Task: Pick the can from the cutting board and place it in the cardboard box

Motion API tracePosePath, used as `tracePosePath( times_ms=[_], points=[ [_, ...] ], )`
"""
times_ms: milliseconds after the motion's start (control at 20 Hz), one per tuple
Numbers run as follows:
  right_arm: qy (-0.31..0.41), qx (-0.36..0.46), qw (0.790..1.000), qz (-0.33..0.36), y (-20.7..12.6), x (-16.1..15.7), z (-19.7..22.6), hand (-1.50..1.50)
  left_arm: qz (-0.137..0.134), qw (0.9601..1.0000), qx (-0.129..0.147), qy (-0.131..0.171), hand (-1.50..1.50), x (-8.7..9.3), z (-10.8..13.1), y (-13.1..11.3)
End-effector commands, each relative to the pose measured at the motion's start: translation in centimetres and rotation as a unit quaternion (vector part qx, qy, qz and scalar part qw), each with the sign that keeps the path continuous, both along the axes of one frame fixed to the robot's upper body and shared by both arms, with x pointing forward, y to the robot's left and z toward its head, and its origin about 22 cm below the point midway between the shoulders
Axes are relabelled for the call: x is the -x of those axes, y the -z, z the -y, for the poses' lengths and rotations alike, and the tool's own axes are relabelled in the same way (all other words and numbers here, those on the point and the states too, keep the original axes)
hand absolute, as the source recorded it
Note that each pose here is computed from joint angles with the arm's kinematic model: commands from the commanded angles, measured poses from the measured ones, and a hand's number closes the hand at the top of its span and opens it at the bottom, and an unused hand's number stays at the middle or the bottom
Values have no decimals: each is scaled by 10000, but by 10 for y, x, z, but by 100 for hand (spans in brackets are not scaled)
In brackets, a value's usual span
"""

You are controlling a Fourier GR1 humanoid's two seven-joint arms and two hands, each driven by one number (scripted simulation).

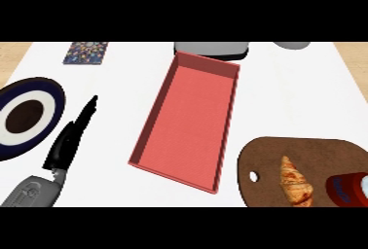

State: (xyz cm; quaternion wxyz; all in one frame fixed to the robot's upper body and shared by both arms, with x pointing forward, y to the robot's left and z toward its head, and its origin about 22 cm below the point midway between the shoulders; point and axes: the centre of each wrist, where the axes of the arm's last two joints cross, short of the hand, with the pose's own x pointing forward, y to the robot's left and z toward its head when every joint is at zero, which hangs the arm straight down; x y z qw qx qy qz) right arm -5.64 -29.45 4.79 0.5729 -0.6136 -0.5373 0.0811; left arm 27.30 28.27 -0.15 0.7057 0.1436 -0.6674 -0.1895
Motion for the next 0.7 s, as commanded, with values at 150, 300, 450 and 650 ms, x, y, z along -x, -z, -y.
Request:
tracePosePath(
  times_ms=[150,300,450,650],
  points=[
    [154,-215,9984,-503,1,-31,-5,-150,2,10000,-12,-56,0,14,-1,15],
    [158,-386,9977,-534,-6,-58,3,-150,-9,10000,21,-2,0,-13,-13,-4],
    [-8,-417,9971,-637,0,-74,-4,-150,-23,10000,35,-5,0,-4,4,-1],
    [160,-236,9967,-758,4,-73,8,-150,-80,9999,76,-36,0,5,3,9]
  ],
)
